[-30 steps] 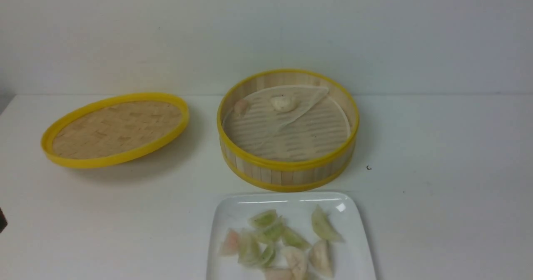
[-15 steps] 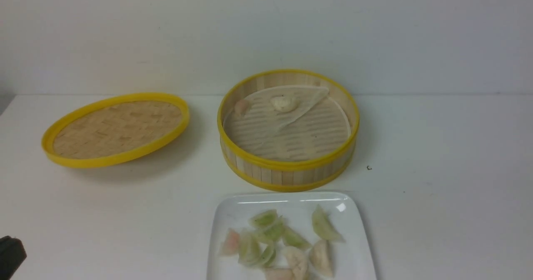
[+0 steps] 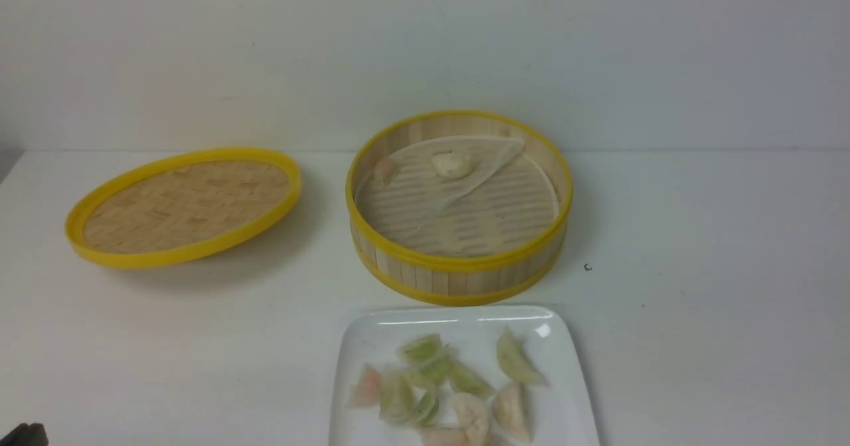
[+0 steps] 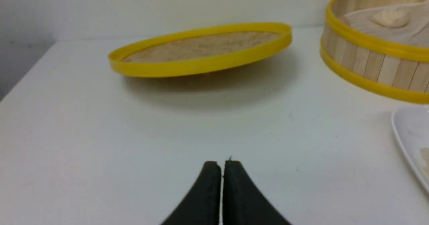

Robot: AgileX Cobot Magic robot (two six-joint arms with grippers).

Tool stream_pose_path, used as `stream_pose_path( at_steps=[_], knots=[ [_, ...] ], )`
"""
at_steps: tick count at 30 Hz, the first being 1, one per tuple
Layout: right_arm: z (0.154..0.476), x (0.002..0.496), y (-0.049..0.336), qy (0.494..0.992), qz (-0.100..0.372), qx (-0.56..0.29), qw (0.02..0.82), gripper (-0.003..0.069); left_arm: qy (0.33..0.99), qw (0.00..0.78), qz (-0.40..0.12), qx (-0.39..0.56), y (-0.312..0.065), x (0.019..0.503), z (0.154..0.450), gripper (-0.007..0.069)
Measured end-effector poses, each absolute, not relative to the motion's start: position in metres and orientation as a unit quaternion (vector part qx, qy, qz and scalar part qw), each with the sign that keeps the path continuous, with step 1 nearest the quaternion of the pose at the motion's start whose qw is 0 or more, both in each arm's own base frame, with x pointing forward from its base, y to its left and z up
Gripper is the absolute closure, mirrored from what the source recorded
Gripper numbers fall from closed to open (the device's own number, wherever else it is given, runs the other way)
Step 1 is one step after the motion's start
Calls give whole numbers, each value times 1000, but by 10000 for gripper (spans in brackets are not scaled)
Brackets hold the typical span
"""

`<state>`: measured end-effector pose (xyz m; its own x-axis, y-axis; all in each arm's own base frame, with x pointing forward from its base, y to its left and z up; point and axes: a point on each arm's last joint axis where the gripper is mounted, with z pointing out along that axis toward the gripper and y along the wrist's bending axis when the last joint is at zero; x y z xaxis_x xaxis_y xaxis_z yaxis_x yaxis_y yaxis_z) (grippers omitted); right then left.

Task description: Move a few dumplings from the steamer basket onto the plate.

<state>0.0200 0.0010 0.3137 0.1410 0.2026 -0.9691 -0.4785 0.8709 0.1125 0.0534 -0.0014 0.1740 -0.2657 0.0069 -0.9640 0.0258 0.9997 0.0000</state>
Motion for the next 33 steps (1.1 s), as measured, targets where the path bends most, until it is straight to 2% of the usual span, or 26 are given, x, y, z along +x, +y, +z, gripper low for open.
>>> stream_pose_path(
  at_steps=[28, 33],
  knots=[
    [313, 20, 1, 614, 217, -121, 749, 673, 807, 590, -7, 9, -1, 52, 170, 631],
    [308, 21, 6, 609, 227, -141, 746, 673, 807, 590, -7, 9, -1, 52, 170, 631]
  ],
)
